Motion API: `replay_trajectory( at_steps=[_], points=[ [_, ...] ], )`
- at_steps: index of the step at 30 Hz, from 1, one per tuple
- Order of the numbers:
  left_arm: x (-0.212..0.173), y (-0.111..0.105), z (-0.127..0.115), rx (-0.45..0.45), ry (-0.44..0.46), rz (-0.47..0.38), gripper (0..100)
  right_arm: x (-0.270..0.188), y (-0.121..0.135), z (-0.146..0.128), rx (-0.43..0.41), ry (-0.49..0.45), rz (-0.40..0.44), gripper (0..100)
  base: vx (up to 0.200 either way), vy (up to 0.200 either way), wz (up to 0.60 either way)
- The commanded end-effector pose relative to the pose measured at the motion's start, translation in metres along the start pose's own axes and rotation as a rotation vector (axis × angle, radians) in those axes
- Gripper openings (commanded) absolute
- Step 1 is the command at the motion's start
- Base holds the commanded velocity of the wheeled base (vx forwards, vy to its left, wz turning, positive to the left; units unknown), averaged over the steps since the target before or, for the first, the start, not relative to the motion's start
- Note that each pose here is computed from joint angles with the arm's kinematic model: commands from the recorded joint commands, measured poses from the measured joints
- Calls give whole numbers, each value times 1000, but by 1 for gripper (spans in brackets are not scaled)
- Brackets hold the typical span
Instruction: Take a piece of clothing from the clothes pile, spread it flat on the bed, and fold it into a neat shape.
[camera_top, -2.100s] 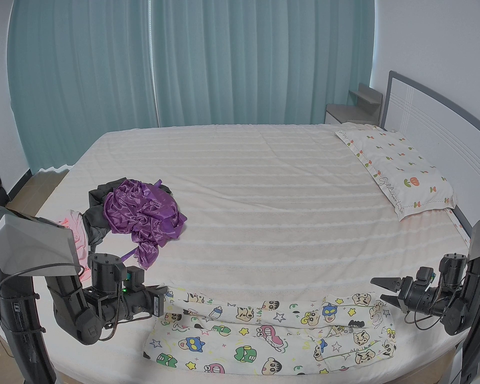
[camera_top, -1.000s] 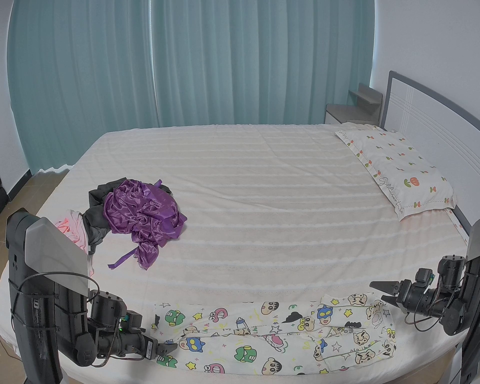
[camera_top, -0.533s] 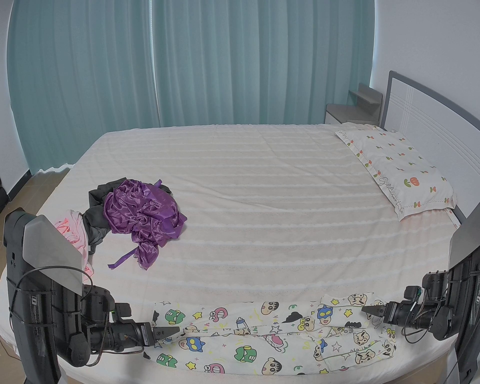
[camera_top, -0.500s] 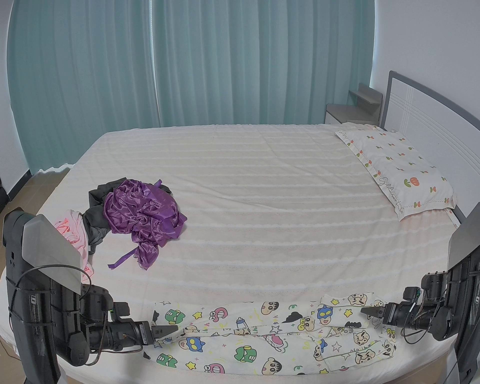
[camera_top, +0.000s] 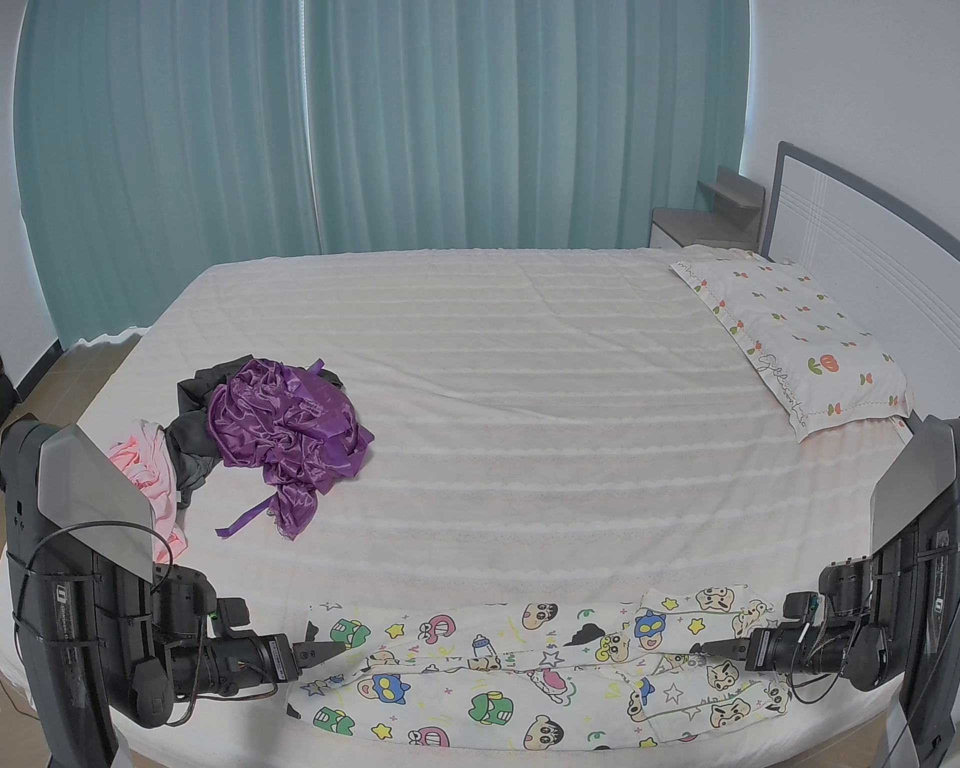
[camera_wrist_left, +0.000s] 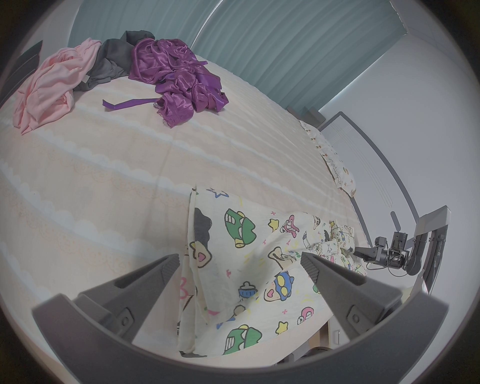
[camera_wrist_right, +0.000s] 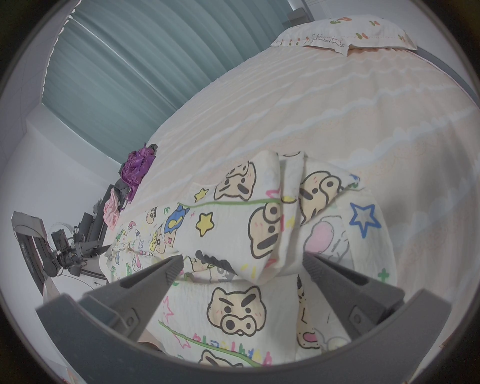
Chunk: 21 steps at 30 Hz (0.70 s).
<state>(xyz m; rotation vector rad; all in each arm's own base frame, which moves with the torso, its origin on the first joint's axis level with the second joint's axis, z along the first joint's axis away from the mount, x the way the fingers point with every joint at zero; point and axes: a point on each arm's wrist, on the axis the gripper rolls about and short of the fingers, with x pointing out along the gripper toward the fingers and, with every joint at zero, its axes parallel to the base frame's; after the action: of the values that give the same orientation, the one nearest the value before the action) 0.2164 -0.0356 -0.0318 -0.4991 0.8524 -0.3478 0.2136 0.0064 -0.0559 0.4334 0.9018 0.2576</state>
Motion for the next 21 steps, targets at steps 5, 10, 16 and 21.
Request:
replay_trajectory(
  at_steps=[5,10,16,21],
  points=[
    [0,0,1,6,-13,-6,100,2,-1,-3,-14,8,-10,0,0,0,0],
    [2,0,0,5,-5,-5,100,-6,1,0,-15,-9,-1,0,0,0,0],
    [3,1,-1,4,2,-3,100,-8,-3,2,3,-24,-13,0,0,0,0],
    [4,2,-2,1,5,0,100,-9,-6,3,13,-32,-26,0,0,0,0]
  ],
)
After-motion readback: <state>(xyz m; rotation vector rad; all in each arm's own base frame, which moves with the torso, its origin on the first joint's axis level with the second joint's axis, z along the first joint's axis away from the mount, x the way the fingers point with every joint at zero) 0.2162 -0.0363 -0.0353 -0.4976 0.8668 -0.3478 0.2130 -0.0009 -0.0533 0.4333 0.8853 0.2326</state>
